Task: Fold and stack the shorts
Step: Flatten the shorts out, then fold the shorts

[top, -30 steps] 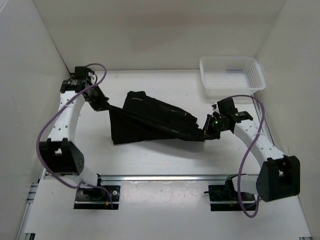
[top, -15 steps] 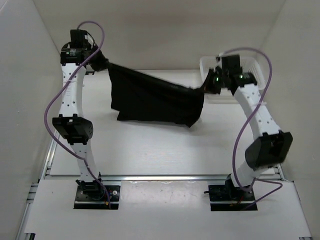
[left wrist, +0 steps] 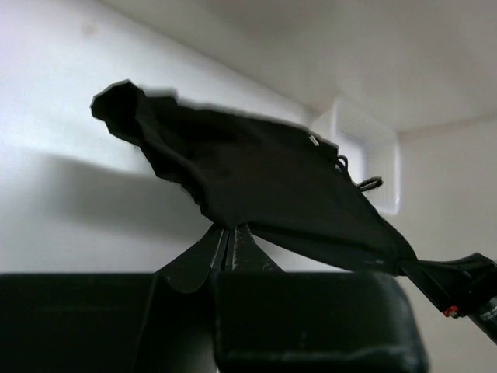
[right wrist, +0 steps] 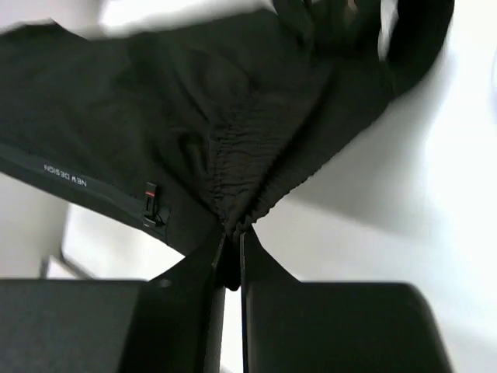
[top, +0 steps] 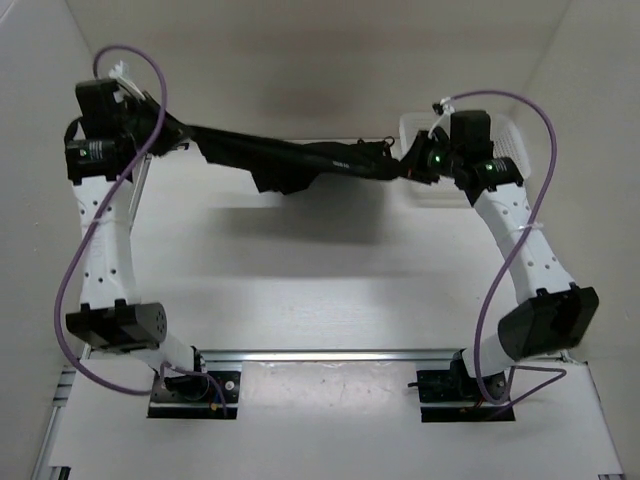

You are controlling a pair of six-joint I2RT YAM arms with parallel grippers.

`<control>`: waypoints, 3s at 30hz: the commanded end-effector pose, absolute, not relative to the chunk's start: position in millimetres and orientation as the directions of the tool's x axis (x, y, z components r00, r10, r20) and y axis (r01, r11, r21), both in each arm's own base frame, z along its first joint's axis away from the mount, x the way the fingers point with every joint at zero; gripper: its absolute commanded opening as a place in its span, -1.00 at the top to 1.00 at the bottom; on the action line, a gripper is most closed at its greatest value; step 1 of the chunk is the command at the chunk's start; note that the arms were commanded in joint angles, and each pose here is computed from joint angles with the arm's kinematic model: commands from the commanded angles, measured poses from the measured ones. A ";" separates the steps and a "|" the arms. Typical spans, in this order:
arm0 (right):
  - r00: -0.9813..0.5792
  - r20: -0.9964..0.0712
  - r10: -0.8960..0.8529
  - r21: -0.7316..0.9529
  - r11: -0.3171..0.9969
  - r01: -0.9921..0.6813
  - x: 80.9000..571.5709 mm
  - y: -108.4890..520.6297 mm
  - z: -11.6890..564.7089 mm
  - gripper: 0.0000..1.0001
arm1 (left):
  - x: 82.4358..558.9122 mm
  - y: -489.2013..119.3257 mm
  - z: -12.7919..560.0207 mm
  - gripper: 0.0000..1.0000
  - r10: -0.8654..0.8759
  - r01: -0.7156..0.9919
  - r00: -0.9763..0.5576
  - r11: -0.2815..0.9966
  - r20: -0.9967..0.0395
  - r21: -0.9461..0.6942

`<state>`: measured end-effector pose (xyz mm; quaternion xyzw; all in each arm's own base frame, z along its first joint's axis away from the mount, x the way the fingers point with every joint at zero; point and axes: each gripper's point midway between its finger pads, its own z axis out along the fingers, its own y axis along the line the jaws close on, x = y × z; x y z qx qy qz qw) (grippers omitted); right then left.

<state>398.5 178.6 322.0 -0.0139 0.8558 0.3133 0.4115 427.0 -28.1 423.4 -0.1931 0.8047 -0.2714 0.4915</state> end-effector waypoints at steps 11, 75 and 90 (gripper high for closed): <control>-0.932 -0.346 0.109 0.507 0.858 -0.088 227.5 148.6 98.8 -0.44 | 254.9 -33.2 117.1 -0.62 -0.622 -0.485 -0.752 0.747 -0.219 -0.455; -0.897 -0.355 0.264 0.409 0.907 0.105 222.6 109.6 98.9 1.00 | 290.6 -53.6 140.1 0.79 -0.681 -0.574 -0.693 0.720 -0.237 -0.389; -0.879 -0.313 0.360 0.520 0.839 0.159 139.1 108.8 120.4 1.00 | 210.4 -47.8 159.2 0.79 -0.710 -0.593 -0.649 0.698 -0.275 -0.402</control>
